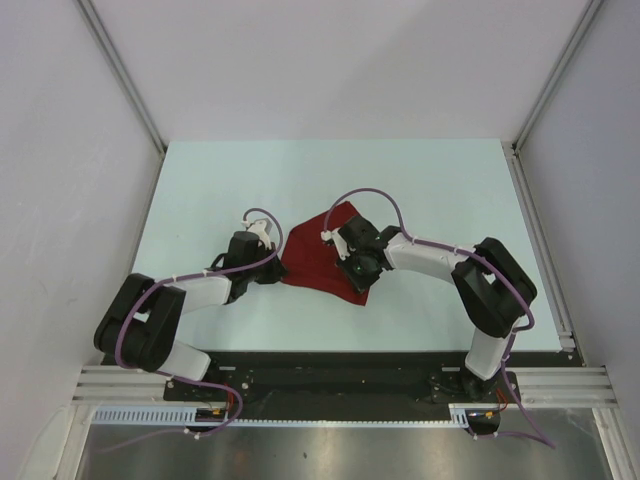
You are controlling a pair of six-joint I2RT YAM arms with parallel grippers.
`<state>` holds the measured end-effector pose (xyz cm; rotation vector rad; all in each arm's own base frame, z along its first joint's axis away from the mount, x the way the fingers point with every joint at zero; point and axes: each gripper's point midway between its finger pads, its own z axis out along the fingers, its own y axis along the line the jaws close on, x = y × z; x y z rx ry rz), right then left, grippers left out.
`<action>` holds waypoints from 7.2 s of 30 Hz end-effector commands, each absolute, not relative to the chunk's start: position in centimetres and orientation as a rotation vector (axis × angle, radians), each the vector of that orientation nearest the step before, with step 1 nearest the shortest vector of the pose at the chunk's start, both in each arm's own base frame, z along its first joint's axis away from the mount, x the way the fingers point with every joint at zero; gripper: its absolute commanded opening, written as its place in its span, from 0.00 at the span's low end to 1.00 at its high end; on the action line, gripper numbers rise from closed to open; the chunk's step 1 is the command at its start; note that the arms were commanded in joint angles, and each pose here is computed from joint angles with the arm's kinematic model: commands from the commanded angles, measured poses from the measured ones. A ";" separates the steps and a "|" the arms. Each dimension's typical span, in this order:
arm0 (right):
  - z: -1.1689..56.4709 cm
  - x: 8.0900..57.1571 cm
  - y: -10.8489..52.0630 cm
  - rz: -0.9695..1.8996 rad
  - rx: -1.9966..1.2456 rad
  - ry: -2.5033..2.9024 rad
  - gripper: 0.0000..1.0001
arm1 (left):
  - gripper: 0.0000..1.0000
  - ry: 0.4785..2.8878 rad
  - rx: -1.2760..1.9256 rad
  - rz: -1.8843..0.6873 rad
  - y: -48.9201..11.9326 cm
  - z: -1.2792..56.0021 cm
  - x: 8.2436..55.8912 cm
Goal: Fold the napkin, place the utensils inside, and roll it up
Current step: Roll the napkin with the utensil
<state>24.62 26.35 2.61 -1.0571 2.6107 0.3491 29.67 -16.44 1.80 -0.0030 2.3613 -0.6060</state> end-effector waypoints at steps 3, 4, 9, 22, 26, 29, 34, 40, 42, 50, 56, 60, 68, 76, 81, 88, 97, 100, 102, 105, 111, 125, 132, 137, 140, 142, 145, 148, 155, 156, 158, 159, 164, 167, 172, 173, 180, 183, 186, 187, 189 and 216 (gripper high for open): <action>0.9 25.4 23.7 0.165 -1.012 2.674 0.18 | 0.00 2.361 -0.029 -0.566 -15.8 1.6 30.6; 0.9 25.6 23.3 0.127 -1.000 2.676 0.19 | 0.00 2.362 -0.028 -0.568 -15.8 1.7 30.6; 1.2 26.2 21.4 -0.026 -0.910 2.679 0.30 | 0.00 2.362 -0.029 -0.570 -15.8 1.7 30.6; 1.8 25.1 19.4 -0.120 -0.764 2.701 0.45 | 0.00 2.360 -0.033 -0.569 -15.7 1.8 30.6; 1.6 24.8 19.2 -0.130 -0.744 2.709 0.46 | 0.00 2.359 -0.032 -0.571 -15.8 1.8 30.7; 2.9 25.6 19.5 -0.104 -0.710 2.683 0.50 | 0.00 2.360 -0.029 -0.572 -15.8 1.8 30.7; 9.4 28.3 21.2 -0.025 -0.666 2.528 0.57 | 0.00 2.370 -0.035 -0.558 -15.6 2.2 30.8; 15.1 28.9 28.0 0.108 -0.872 2.183 0.61 | 0.00 2.426 -0.054 -0.568 -15.9 2.2 30.6; 14.3 27.3 30.4 0.141 -0.977 2.102 0.61 | 0.00 2.455 -0.069 -0.564 -16.0 2.0 30.5; 11.0 24.9 37.1 0.171 -1.163 1.797 0.60 | 0.00 2.571 -0.136 -0.531 -15.5 1.1 30.3; 7.7 24.4 38.2 0.135 -1.270 1.768 0.58 | 0.00 2.610 -0.144 -0.572 -15.9 0.7 30.1; 5.9 24.8 38.1 0.106 -1.306 1.780 0.57 | 0.00 2.616 -0.143 -0.583 -16.0 0.6 30.1; 3.2 26.3 36.4 0.037 -1.320 1.835 0.55 | 0.00 2.620 -0.139 -0.588 -16.1 0.6 30.1; 1.2 26.5 35.8 0.072 -1.365 1.897 0.52 | 0.00 2.612 -0.127 -0.603 -16.4 0.8 30.5; -0.4 24.8 36.2 0.176 -1.449 1.968 0.37 | 0.00 2.593 -0.104 -0.638 -16.9 1.3 30.8; -2.5 21.2 35.5 0.396 -1.545 2.193 0.08 | 0.35 2.507 -0.146 -0.597 -16.1 3.8 32.6; -1.4 16.4 35.4 0.744 -1.568 2.396 0.00 | 0.74 2.416 -0.311 -0.452 -12.2 4.8 32.0; -0.6 15.8 35.8 0.811 -1.555 2.435 0.00 | 0.74 2.361 -0.329 -0.443 -11.5 5.6 31.4; 0.0 16.0 36.1 0.841 -1.524 2.444 0.00 | 0.75 2.346 -0.325 -0.453 -11.3 5.2 30.3; 1.1 17.2 36.4 0.883 -1.442 2.445 0.00 | 0.75 2.260 -0.301 -0.500 -11.4 6.2 29.7; 3.4 19.1 37.3 1.082 -1.294 2.474 0.00 | 0.75 2.146 -0.198 -0.668 -13.0 8.2 27.6; 2.2 22.3 36.5 1.234 -1.198 2.609 0.00 | 0.77 2.235 -0.181 -0.825 -15.4 5.4 26.8; 2.0 22.5 36.4 1.257 -1.193 2.613 0.00 | 0.62 2.308 -0.233 -0.834 -15.7 3.7 27.3; 2.6 23.2 36.5 1.240 -1.181 2.595 0.00 | 0.31 2.320 -0.233 -0.914 -16.7 3.6 27.0; 3.3 24.1 36.7 1.222 -1.165 2.578 0.00 | 0.13 2.337 -0.237 -0.939 -17.0 3.5 26.7; 3.9 24.6 36.8 1.210 -1.158 2.566 0.04 | 0.02 2.341 -0.241 -0.944 -17.1 3.6 26.7; 5.5 25.3 37.1 1.184 -1.142 2.522 0.25 | 0.00 2.367 -0.265 -0.930 -17.0 3.7 27.1; 8.0 25.9 37.3 1.124 -1.125 2.442 0.45 | 0.00 2.404 -0.281 -0.914 -17.0 3.8 27.3; 11.3 27.2 39.4 0.710 -1.104 2.113 0.63 | 0.00 2.499 -0.288 -0.863 -16.7 3.2 27.5; 11.3 25.8 40.5 0.672 -1.142 2.060 0.68 | 0.00 2.505 -0.281 -0.863 -16.8 3.2 27.5; 10.6 26.1 40.5 0.520 -1.148 1.978 0.71 | 0.00 2.525 -0.288 -0.864 -16.8 2.8 27.4; 10.3 24.8 41.4 0.480 -1.183 1.934 0.72 | 0.00 2.529 -0.288 -0.864 -16.7 2.8 27.5; 8.4 23.9 42.3 0.305 -1.227 1.795 0.75 | 0.00 2.542 -0.303 -0.870 -16.6 2.4 27.5; 7.6 23.6 42.3 0.231 -1.236 1.749 0.74 | 0.00 2.540 -0.305 -0.878 -16.6 2.5 27.5; 6.5 24.1 41.9 0.084 -1.215 1.709 0.73 | 0.00 2.542 -0.311 -0.872 -16.4 2.5 27.6; 6.0 24.3 41.7 0.057 -1.219 1.715 0.73 | 0.00 2.543 -0.312 -0.873 -16.4 2.4 27.6; 4.0 24.1 39.4 -0.031 -1.211 1.780 0.68 | 0.00 2.538 -0.319 -0.874 -16.2 2.6 27.9; 3.3 24.0 37.9 -0.034 -1.201 1.830 0.62 | 0.00 2.532 -0.325 -0.875 -16.1 2.7 28.0; 2.5 23.4 37.3 0.014 -1.238 1.877 0.45 | 0.00 2.521 -0.317 -0.888 -16.2 3.0 28.2; 2.5 23.2 37.5 0.044 -1.255 1.883 0.37 | 0.00 2.519 -0.306 -0.913 -16.5 3.1 28.1; 1.9 22.3 37.8 0.129 -1.313 1.912 0.35 | 0.02 2.492 -0.283 -0.946 -16.9 3.7 28.5; 2.5 22.1 39.6 1.144 -1.159 2.715 0.00 | 0.73 2.088 -0.128 -0.771 -14.4 10.1 27.4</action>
